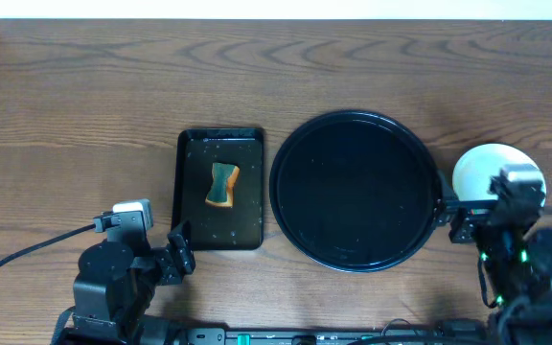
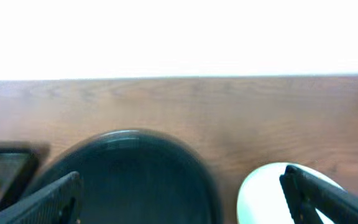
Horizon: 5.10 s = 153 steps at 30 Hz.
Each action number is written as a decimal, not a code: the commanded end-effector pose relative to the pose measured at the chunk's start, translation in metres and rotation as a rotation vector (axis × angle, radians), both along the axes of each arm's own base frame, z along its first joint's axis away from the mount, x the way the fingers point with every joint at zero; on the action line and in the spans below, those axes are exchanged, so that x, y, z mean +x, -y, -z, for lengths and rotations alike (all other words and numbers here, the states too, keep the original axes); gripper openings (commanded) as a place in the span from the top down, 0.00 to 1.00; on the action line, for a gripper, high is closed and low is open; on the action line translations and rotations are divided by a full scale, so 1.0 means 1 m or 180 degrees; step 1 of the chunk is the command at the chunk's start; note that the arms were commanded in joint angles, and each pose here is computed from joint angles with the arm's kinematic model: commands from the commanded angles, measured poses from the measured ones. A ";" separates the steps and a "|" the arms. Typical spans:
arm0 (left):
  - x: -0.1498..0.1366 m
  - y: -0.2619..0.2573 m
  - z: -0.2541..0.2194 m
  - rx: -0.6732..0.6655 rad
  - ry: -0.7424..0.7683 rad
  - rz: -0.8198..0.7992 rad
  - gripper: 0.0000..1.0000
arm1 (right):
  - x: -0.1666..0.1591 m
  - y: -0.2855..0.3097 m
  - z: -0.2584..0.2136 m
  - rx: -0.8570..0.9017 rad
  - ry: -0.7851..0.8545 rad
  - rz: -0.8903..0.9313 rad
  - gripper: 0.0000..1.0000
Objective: Clean dirty plates on tray and stack at the side
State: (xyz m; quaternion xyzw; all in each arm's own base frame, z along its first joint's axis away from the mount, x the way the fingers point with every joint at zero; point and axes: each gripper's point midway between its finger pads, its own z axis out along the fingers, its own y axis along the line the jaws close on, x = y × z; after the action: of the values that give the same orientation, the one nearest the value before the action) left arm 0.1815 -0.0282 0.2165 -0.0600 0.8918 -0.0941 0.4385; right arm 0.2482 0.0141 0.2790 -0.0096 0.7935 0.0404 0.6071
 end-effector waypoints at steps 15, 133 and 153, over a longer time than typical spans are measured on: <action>0.000 -0.001 0.001 0.0042 -0.0003 0.0003 0.21 | -0.011 0.007 0.043 -0.0001 0.1350 0.0070 0.01; 0.061 -0.050 0.080 0.0166 0.1550 -0.0678 0.20 | -0.002 0.008 0.121 0.0000 0.0617 0.0093 0.01; 0.061 -0.050 0.080 0.0166 0.1551 -0.0678 0.20 | -0.002 0.008 0.121 0.0001 0.0617 0.0093 0.01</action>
State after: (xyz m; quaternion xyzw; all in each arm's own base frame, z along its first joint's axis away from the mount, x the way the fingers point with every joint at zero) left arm 0.2446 0.0177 0.1522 -0.1181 0.7332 -0.0528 0.6677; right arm 0.2464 0.0065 0.1583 -0.0026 0.7312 0.0318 0.6814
